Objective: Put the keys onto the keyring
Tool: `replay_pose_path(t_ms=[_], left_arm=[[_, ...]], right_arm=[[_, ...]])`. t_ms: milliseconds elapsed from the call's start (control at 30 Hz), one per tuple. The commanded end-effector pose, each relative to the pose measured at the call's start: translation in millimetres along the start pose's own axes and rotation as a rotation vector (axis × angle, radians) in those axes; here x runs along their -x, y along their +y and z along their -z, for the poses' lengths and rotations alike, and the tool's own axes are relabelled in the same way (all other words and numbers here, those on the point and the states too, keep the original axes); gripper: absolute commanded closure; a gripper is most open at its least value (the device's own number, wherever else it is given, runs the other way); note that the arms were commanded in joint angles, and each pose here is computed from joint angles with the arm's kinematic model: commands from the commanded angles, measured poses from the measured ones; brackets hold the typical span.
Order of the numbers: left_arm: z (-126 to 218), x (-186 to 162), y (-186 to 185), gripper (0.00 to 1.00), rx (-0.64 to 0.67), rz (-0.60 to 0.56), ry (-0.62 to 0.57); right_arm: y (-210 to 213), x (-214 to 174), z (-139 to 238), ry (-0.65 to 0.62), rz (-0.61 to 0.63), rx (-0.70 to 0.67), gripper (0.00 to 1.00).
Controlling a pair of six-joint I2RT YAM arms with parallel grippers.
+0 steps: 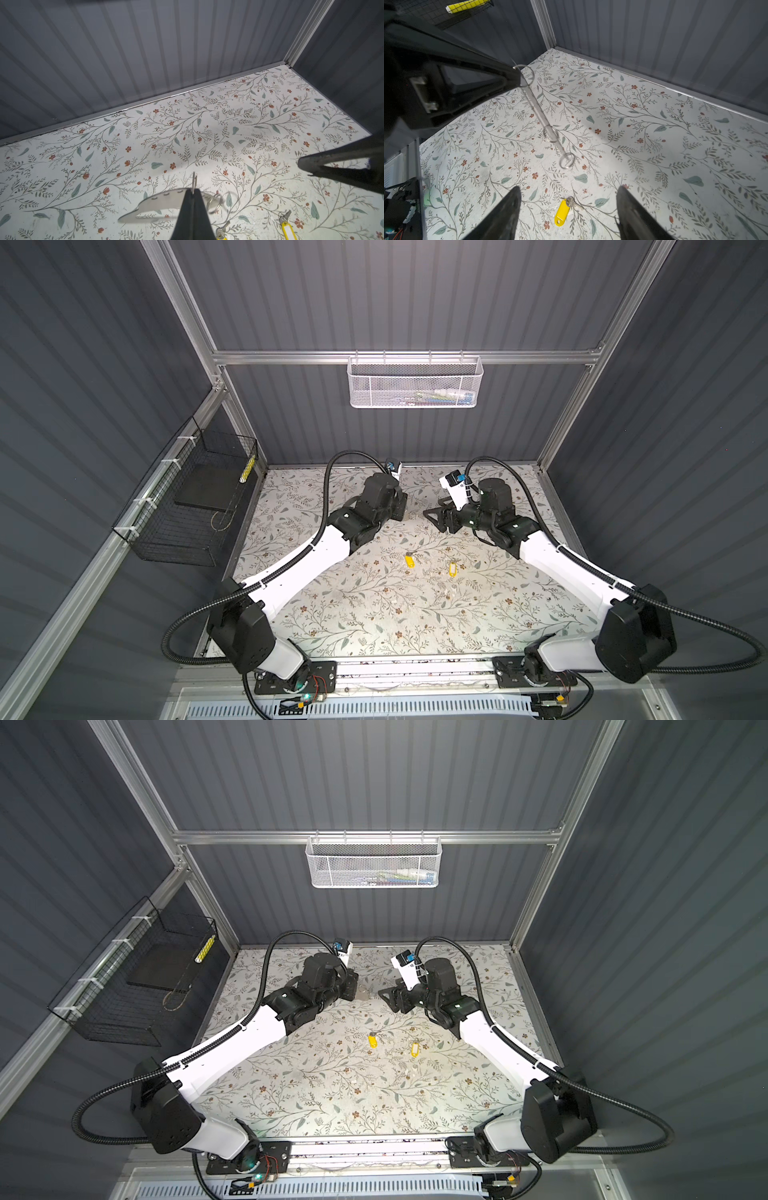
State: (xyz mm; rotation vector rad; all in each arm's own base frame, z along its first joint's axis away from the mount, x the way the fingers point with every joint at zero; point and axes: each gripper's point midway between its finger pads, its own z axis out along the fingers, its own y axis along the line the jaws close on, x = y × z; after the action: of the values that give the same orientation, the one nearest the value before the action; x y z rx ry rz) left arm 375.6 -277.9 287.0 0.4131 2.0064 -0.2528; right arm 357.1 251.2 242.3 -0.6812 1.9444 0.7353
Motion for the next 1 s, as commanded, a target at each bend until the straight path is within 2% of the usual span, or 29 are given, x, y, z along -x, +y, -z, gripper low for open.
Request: replay_pose_path(t_ms=[0, 300, 533, 700, 967], left_arm=[[6.3, 14.1, 2.9, 1.00, 0.022, 0.020, -0.025], [8.7, 12.4, -9.5, 1.00, -0.055, -0.027, -0.010], [9.9, 8.3, -12.5, 1.00, -0.079, -0.047, 0.011], [9.8, 7.2, -11.4, 1.00, -0.073, -0.052, 0.015], [14.3, 10.4, -9.5, 1.00, -0.071, -0.053, -0.006]], right_arm=[[-3.7, -1.4, -5.7, -0.023, -0.056, -0.003, 0.34], [-7.4, -45.9, -28.3, 0.065, -0.168, 0.018, 0.54], [-5.3, -87.3, -48.9, 0.149, -0.236, 0.019, 0.64], [-3.2, -115.3, -62.8, 0.208, -0.277, 0.014, 0.69], [1.0, -150.7, -83.4, 0.298, -0.292, 0.006, 0.69]])
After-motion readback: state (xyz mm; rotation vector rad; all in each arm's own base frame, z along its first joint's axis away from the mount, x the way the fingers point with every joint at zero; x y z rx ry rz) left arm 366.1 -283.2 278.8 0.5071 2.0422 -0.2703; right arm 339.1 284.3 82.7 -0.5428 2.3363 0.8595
